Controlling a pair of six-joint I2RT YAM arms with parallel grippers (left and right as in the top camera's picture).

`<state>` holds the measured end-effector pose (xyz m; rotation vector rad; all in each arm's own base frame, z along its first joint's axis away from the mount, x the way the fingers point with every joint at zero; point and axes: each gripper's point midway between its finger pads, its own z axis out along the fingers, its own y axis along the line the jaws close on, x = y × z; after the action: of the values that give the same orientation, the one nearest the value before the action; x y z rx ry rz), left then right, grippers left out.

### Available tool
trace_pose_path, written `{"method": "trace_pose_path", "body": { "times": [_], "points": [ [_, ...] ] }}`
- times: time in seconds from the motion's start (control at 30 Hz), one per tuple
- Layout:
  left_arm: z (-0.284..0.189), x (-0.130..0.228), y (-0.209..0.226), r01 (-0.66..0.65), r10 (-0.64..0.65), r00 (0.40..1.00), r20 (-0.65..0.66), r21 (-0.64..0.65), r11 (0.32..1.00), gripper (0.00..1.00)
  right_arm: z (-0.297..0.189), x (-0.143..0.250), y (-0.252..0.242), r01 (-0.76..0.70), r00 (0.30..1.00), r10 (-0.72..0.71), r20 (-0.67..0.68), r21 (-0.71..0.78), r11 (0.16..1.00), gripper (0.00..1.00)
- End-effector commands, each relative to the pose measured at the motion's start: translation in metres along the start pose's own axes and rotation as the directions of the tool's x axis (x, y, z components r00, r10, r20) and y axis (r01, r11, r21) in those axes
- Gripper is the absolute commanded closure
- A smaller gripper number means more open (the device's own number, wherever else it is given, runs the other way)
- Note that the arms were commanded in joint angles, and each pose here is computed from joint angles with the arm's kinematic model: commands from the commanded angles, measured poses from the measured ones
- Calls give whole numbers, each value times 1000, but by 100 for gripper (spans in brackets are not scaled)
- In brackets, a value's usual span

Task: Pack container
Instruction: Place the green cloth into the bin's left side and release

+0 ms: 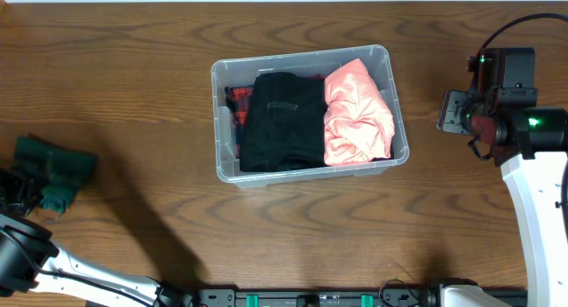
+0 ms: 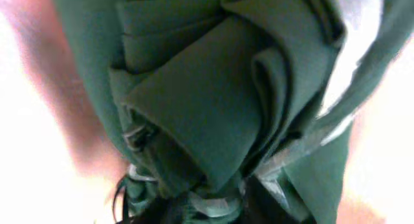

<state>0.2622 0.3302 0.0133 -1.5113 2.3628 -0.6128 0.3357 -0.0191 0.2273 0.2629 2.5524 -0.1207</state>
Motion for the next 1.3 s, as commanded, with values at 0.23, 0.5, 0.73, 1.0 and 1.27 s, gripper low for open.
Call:
{"method": "trace_pose_path", "body": {
  "times": [0.23,0.5,0.73,1.0,1.27],
  "points": [
    [-11,18,-87,-161,161,987,16,150,976,94,-4,-1,-5,-5,1000,5,12,10,1000,37],
    [-70,64,-208,-472,447,879,165,182,862,94,-4,1,-5,15,1000,-15,4,12,1000,37],
    [-130,162,-311,-707,644,706,293,242,665,94,-4,1,-5,15,1000,-15,3,12,1000,37],
    [-152,314,-375,-866,838,450,307,378,327,94,-4,1,-5,15,1000,-15,3,11,1000,37],
    [-112,381,-383,-863,924,338,180,451,228,94,-4,1,-5,15,1000,-15,0,12,1000,37]
  ]
}}
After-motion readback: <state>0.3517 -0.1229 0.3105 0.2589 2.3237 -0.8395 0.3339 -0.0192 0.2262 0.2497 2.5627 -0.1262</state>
